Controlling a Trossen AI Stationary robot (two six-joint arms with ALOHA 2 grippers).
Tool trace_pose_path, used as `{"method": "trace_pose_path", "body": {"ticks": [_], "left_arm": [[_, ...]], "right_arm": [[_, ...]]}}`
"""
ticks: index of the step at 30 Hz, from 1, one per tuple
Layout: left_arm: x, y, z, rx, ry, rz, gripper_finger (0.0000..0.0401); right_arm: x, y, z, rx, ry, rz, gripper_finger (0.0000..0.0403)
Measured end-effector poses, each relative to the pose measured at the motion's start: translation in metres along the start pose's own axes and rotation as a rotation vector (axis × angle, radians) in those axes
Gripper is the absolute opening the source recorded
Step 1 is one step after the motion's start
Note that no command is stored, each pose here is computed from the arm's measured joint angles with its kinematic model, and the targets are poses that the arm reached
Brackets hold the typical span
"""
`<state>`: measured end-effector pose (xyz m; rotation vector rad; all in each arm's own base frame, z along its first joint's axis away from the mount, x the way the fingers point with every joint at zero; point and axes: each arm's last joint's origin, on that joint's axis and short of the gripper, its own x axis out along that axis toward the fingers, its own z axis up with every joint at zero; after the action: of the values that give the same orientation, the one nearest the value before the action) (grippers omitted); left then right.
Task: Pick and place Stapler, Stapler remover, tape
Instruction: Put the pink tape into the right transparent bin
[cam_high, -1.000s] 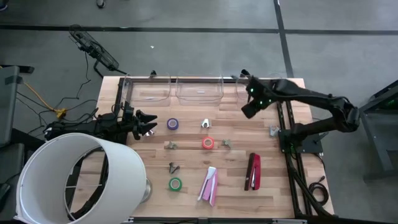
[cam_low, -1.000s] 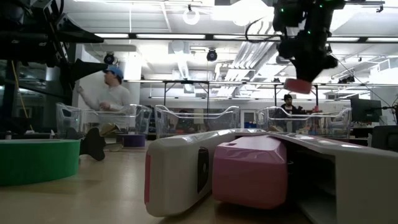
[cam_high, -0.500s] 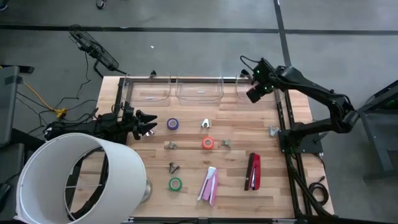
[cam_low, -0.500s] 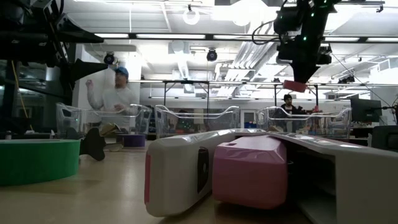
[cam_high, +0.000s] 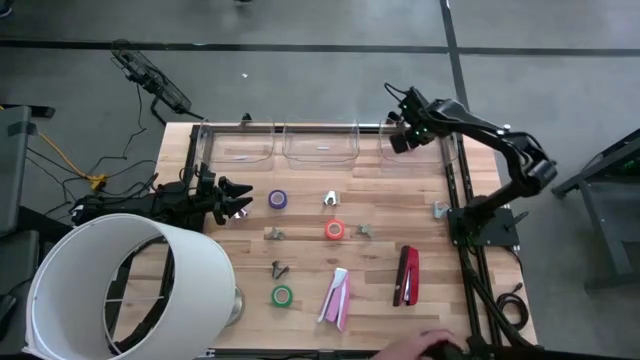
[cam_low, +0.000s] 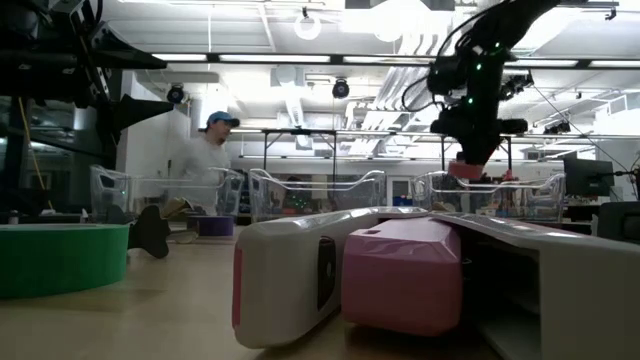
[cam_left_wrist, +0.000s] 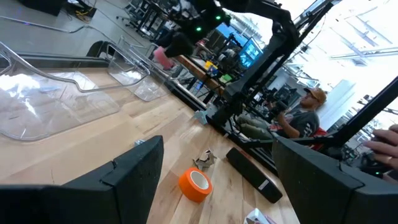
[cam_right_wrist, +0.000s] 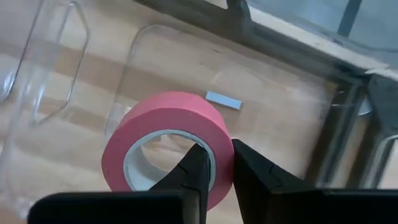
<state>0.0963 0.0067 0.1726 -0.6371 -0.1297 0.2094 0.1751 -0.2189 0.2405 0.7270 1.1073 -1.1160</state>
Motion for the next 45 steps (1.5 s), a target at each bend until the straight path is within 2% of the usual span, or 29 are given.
{"method": "trace_pose_path", "body": {"ticks": [5, 15, 38, 45], "left_arm": [[0.0, 0.0, 0.0, 0.0, 0.0, 0.0, 0.0296], [0.0, 0.0, 0.0, 0.0, 0.0, 0.0, 0.0296], [0.0, 0.0, 0.0, 0.0, 0.0, 0.0, 0.0296], [0.0, 0.0, 0.0, 0.0, 0.0, 0.0, 0.0296]], "right_arm": [[0.018, 0.003, 0.006, 0.056, 0.034, 0.004, 0.0041], [0.046, 0.01, 0.006, 0.127, 0.138, 0.031, 0.0053], [0.049, 0.003, 0.009, 0.207, 0.16, 0.054, 0.0056], [0.064, 0.0, 0.012, 0.224, 0.18, 0.038, 0.0056]]}}
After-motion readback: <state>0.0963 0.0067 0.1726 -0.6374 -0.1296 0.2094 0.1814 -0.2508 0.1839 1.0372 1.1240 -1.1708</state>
